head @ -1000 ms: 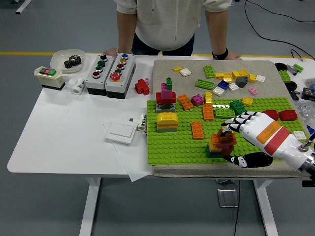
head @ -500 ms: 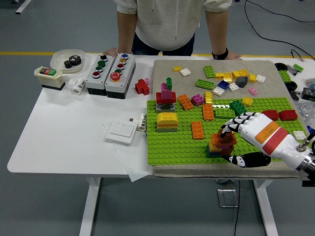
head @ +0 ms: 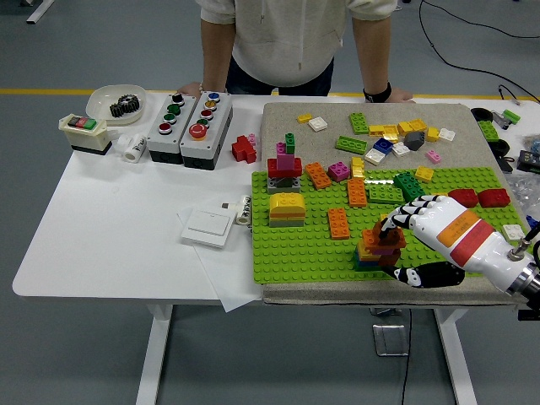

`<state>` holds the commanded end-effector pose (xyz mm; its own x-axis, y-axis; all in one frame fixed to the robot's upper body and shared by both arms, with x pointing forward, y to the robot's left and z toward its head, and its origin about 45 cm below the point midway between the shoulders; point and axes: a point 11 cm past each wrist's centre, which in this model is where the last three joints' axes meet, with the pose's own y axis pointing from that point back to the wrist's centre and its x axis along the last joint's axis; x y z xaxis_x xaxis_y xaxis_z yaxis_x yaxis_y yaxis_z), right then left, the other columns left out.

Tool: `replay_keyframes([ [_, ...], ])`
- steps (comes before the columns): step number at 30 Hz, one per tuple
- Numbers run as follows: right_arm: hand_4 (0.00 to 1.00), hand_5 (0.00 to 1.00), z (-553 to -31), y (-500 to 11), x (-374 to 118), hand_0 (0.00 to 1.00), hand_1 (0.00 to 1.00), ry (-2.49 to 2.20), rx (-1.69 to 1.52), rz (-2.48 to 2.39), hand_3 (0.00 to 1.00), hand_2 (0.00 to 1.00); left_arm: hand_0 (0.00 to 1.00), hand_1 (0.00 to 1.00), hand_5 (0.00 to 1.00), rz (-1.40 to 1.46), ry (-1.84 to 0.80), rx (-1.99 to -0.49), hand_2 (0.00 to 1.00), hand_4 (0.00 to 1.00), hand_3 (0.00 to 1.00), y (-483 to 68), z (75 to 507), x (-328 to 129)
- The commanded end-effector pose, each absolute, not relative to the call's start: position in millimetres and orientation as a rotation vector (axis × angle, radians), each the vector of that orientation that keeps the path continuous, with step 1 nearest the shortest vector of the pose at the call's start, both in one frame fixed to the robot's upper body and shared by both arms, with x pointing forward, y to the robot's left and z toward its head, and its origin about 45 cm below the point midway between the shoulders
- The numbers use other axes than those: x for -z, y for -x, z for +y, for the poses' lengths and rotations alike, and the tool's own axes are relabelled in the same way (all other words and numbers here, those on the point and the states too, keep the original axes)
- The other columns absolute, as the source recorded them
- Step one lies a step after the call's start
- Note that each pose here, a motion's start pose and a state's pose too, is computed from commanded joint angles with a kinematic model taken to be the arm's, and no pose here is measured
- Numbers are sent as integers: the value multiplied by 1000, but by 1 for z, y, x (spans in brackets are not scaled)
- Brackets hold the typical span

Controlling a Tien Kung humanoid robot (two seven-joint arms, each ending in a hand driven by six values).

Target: Pick up the brick,pile it on top of brick,press brick,pick up the brick,pile it on top of brick,press brick

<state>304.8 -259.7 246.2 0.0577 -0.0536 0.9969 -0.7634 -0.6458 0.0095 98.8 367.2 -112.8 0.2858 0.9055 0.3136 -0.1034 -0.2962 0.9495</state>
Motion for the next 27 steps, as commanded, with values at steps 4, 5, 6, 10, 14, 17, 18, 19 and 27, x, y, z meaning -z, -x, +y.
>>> replay_keyframes([
  [4,778,466,-260,-305,-246,598,586,-1782,-1638,-812,571,648,796,788,678,773,-1515,-1223,788,654,591,-99,367,113],
  [5,778,466,-259,-305,-245,598,586,-1782,-1638,-810,571,648,796,788,678,773,-1515,-1223,788,654,591,-100,367,113],
  [6,778,466,-259,-305,-245,598,586,-1782,-1637,-809,571,648,796,788,678,772,-1515,-1223,788,654,591,-100,367,113],
  [10,778,465,-259,-304,-245,597,583,-1784,-1637,-805,571,646,796,787,678,771,-1514,-1225,788,654,591,-101,367,112],
  [14,778,465,-258,-304,-244,597,583,-1785,-1636,-803,571,646,796,787,678,771,-1512,-1225,788,654,591,-101,367,112],
  [17,777,465,-258,-303,-244,597,579,-1785,-1635,-800,570,644,796,787,678,771,-1512,-1225,788,654,589,-102,367,112],
  [18,777,465,-258,-303,-243,597,579,-1785,-1634,-798,570,644,796,787,678,771,-1512,-1225,788,654,589,-102,367,112],
  [19,777,465,-258,-303,-243,597,579,-1785,-1634,-798,570,644,796,787,678,771,-1512,-1225,788,654,589,-102,367,112],
  [27,778,462,-257,-302,-240,594,577,-1789,-1625,-782,571,638,796,786,678,771,-1511,-1227,788,655,590,-102,367,112],
])
